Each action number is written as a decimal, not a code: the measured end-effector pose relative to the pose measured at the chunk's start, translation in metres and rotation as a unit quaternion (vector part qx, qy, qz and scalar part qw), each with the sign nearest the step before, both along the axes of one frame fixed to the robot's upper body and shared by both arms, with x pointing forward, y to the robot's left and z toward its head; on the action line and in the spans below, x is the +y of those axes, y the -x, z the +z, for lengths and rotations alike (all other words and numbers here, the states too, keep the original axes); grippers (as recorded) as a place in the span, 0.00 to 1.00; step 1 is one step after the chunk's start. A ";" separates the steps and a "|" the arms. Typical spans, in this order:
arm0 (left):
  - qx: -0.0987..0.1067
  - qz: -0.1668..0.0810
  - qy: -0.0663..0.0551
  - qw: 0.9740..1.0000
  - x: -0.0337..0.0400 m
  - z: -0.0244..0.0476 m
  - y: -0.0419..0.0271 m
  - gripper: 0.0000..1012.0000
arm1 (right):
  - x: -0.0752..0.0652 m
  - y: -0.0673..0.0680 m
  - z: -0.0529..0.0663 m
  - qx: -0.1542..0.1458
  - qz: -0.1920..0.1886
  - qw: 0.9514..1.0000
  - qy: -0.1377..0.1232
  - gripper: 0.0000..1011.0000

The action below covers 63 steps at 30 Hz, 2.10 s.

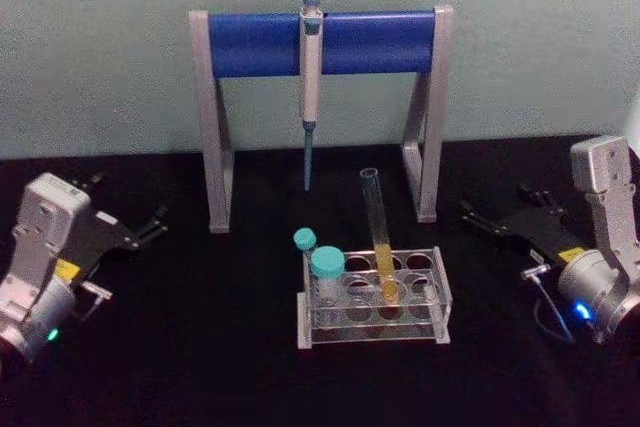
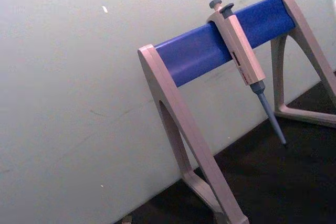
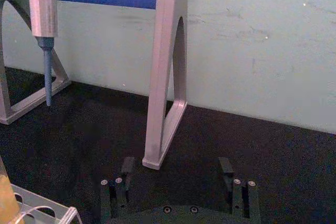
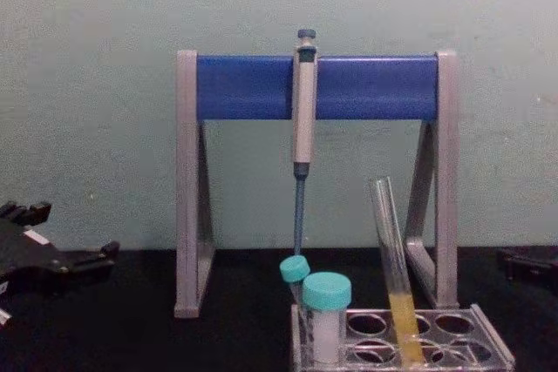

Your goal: Pick up the test tube from the test tube rack, shake it, then place it back into the test tube rack.

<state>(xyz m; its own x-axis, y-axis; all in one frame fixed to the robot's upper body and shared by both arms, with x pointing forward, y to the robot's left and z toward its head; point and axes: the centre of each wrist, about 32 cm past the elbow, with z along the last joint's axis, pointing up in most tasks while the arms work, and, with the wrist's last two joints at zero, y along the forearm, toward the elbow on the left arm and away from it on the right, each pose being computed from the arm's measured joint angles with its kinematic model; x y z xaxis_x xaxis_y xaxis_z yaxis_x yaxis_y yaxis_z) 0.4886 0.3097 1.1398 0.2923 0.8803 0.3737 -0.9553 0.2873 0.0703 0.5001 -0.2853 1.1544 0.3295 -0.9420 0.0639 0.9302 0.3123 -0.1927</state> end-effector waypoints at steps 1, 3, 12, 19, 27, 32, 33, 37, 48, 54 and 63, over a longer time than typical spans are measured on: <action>0.000 0.000 0.000 1.000 0.0000 0.0000 0.0000 0.99 | 0.000 0.000 0.000 0.000 0.000 1.000 0.000 0.99; 0.000 0.000 0.000 1.000 0.0000 0.0000 0.0000 0.99 | 0.000 0.000 0.000 0.000 0.000 1.000 0.000 0.99; 0.000 0.000 0.000 1.000 0.0000 0.0000 0.0000 0.99 | 0.000 0.000 0.000 0.000 0.001 1.000 0.001 0.99; 0.000 0.000 0.000 1.000 0.0000 0.0000 0.0000 0.99 | 0.001 0.000 0.000 0.000 0.001 1.000 0.001 0.99; 0.000 0.000 0.000 1.000 0.0000 0.0000 0.0000 0.99 | 0.001 0.000 0.000 0.000 0.001 1.000 0.001 0.99; 0.000 0.000 0.000 1.000 0.0000 0.0000 0.0000 0.99 | 0.001 0.000 0.000 0.000 0.001 1.000 0.001 0.99; 0.000 0.000 0.000 1.000 0.0000 0.0000 0.0000 0.99 | 0.001 0.000 0.000 0.000 0.001 1.000 0.001 0.99; 0.000 0.000 0.000 1.000 0.0000 0.0000 0.0000 0.99 | 0.001 0.000 0.000 0.000 0.001 1.000 0.001 0.99; 0.000 0.000 0.000 1.000 0.0000 0.0000 0.0000 0.99 | 0.001 0.000 0.000 0.000 0.001 1.000 0.001 0.99; 0.000 0.000 0.000 1.000 0.0000 0.0000 0.0000 0.99 | 0.001 0.000 0.000 0.000 0.001 1.000 0.001 0.99; 0.000 0.000 0.000 1.000 0.0000 0.0000 0.0000 0.99 | 0.001 0.000 0.000 0.000 0.001 1.000 0.001 0.99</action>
<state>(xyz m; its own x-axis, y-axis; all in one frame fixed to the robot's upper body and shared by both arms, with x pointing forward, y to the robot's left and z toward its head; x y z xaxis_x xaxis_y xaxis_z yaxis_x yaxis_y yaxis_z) 0.4886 0.3097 1.1398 0.2923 0.8803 0.3737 -0.9552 0.2874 0.0703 0.4998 -0.2844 1.1547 0.3316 -0.9411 0.0665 0.9295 0.3138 -0.1936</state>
